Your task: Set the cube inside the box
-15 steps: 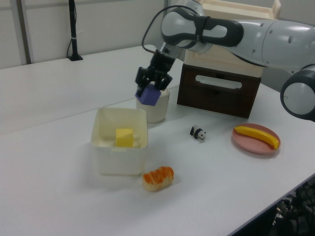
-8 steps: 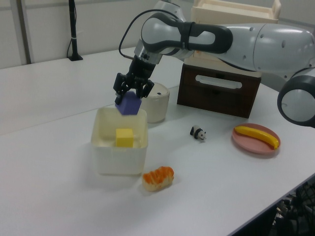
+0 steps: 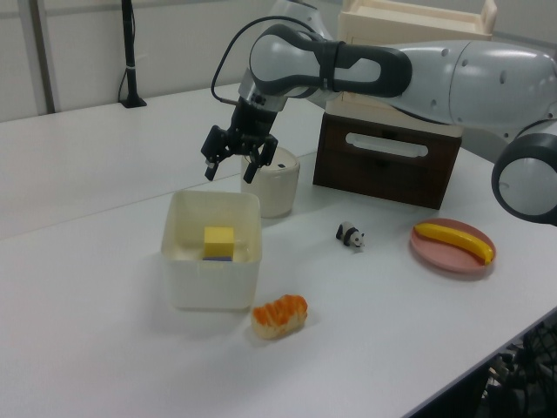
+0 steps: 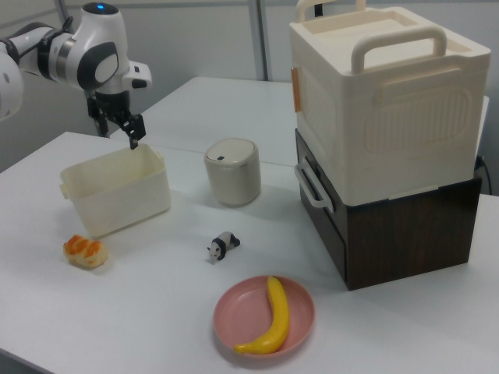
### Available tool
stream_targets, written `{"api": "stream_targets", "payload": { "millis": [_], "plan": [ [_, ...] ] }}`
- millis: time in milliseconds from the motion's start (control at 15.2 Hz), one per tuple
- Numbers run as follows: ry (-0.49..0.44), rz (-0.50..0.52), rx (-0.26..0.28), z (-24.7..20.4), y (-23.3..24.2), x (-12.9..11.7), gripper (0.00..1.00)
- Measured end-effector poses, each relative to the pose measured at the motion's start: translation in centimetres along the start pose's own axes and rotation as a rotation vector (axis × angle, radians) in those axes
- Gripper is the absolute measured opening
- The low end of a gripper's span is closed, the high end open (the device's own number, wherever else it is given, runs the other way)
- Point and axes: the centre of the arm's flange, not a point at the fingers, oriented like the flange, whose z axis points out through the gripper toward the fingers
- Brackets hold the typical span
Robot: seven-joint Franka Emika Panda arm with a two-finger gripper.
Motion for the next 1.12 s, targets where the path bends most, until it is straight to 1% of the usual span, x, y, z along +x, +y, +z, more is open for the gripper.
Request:
{"api": "stream_targets", "payload": {
  "millis": [131, 328, 459, 590, 722, 918, 1115],
  "plan": [
    [0.017, -0.015, -0.071, -1.4, 0.7, -0.1, 1.0],
    [0.009, -0.031, -0.196, -4.0, 2.7, -0.7, 1.0],
    [-0.013, -0.024, -0.273, -5.6, 4.7, -1.1, 1.0],
    [-0.045, -0.003, -0.327, -7.1, 6.8, -1.6, 1.0],
    [-0.065, 0.02, -0.338, -8.1, 8.7, -1.9, 1.0],
    [-0.057, 0.054, -0.34, -10.1, 11.9, -1.8, 1.0],
    [-0.053, 0.09, -0.341, -10.9, 14.4, -1.7, 1.0]
  ]
}}
